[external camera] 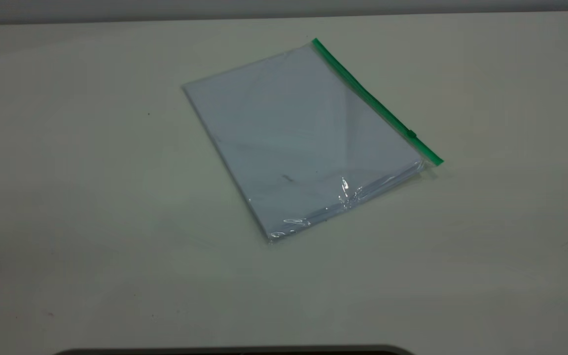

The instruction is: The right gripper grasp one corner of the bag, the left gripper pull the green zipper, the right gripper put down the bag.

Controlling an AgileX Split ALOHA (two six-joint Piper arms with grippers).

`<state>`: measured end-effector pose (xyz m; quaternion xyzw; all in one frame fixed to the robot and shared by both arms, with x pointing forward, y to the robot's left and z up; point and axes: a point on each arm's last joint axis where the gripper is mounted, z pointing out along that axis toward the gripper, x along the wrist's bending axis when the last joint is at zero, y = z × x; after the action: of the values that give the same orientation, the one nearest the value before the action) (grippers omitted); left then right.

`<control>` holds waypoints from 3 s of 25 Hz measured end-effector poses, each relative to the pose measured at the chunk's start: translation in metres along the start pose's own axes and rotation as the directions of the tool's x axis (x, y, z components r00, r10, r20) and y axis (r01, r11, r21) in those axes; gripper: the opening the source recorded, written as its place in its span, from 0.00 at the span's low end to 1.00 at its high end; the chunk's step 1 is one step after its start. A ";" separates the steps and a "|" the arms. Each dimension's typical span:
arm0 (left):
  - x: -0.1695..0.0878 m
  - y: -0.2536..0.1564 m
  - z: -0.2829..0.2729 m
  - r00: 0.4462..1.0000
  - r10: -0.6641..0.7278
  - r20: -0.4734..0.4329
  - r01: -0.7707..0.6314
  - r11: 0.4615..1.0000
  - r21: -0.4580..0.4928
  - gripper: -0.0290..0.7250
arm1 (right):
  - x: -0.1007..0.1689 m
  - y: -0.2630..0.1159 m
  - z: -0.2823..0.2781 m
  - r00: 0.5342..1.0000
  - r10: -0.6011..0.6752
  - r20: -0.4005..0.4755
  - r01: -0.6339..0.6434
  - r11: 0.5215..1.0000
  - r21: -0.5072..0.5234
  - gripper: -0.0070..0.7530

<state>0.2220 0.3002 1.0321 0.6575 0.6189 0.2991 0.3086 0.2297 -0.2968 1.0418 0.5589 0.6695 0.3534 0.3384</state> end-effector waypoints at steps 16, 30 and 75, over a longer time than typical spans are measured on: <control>0.000 0.000 0.000 1.000 0.000 0.000 0.000 1.000 0.000 0.68 | 0.000 0.000 0.000 1.000 0.000 0.000 0.000 1.000 0.000 0.79; 0.000 0.000 0.000 1.000 0.000 0.000 0.000 1.000 0.000 0.68 | 0.000 0.000 0.000 1.000 0.000 0.000 0.000 1.000 0.000 0.79; 0.006 0.235 0.212 0.998 -0.003 0.061 -0.010 0.978 0.209 0.82 | 0.014 0.075 0.203 0.937 0.239 -0.253 -0.122 0.906 0.405 0.79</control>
<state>0.5343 0.2881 1.0806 0.6962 0.6360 0.2125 0.2561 0.4378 -0.2538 0.9997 0.6147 0.7135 0.3257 0.0838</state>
